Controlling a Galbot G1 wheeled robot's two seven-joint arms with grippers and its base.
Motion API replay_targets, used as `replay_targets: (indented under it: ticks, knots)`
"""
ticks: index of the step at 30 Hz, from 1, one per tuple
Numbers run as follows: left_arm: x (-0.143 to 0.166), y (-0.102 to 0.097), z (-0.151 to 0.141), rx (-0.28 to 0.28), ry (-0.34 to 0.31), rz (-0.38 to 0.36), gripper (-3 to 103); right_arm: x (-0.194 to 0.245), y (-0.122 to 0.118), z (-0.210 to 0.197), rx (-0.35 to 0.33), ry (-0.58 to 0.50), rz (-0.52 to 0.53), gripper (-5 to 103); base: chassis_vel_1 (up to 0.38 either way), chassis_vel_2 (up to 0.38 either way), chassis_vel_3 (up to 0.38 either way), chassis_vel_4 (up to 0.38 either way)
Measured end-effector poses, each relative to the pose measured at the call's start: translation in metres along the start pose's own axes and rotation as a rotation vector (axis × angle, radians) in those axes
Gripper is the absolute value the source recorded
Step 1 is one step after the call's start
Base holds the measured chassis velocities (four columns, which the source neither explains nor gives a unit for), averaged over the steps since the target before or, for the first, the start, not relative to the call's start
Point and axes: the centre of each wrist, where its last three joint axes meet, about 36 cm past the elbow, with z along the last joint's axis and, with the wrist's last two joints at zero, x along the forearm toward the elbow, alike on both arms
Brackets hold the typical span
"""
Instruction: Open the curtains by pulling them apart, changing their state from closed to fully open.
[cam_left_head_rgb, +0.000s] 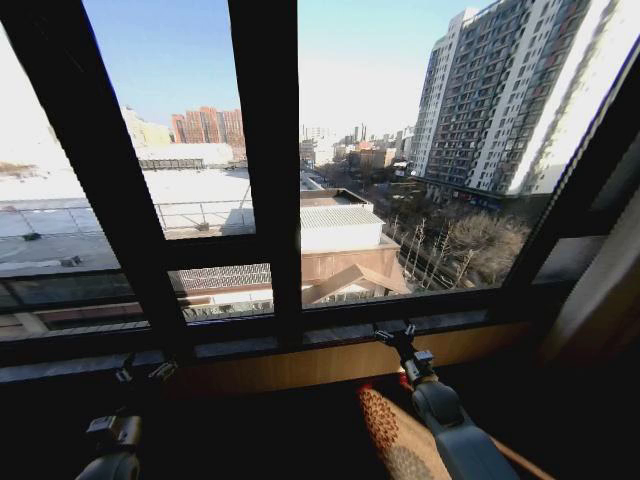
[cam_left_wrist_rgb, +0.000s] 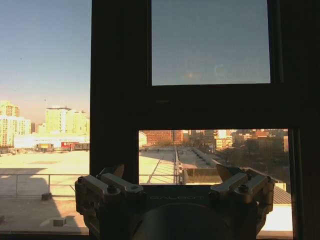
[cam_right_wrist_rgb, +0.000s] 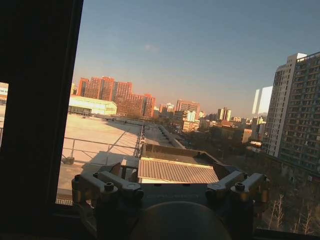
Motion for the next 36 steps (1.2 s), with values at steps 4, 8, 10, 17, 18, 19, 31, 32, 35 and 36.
replay_targets:
  ticks: [4, 8, 10, 17, 18, 19, 31, 32, 35, 36]
  knots:
    - [0.0, 0.0, 0.0, 0.0, 0.0, 0.0, 100, 0.0, 0.0001, 0.0, 0.0, 0.0, 0.0, 100, 0.014, -0.005, -0.026, 0.008]
    - [0.0, 0.0, 0.0, 0.0, 0.0, 0.0, 100, 0.0, 0.0001, 0.0, 0.0, 0.0, 0.0, 100, 0.016, -0.086, -0.016, 0.088]
    - [0.0, 0.0, 0.0, 0.0, 0.0, 0.0, 100, 0.0, 0.0001, 0.0, 0.0, 0.0, 0.0, 100, 0.023, -0.204, -0.034, 0.13]
    - [0.0, 0.0, 0.0, 0.0, 0.0, 0.0, 100, 0.0, 0.0001, 0.0, 0.0, 0.0, 0.0, 100, 0.076, -0.274, -0.078, 0.281]
    - [0.0, 0.0, 0.0, 0.0, 0.0, 0.0, 100, 0.0, 0.0001, 0.0, 0.0, 0.0, 0.0, 100, 0.152, -0.335, -0.135, 0.336]
    - [0.0, 0.0, 0.0, 0.0, 0.0, 0.0, 100, 0.0, 0.0001, 0.0, 0.0, 0.0, 0.0, 100, 0.152, -0.331, -0.183, 0.336]
    - [0.0, 0.0, 0.0, 0.0, 0.0, 0.0, 100, 0.0, 0.0001, 0.0, 0.0, 0.0, 0.0, 100, 0.3, -0.346, -0.309, 0.334]
    - [0.0, 0.0, 0.0, 0.0, 0.0, 0.0, 100, 0.0, 0.0001, 0.0, 0.0, 0.0, 0.0, 100, 0.368, -0.341, -0.362, 0.362]
    - [0.0, 0.0, 0.0, 0.0, 0.0, 0.0, 100, 0.0, 0.0, 0.0, 0.0, 0.0, 0.0, 100, 0.315, -0.277, -0.32, 0.304]
    - [0.0, 0.0, 0.0, 0.0, 0.0, 0.0, 100, 0.0, 0.0, 0.0, 0.0, 0.0, 0.0, 100, 0.312, -0.307, -0.32, 0.29]
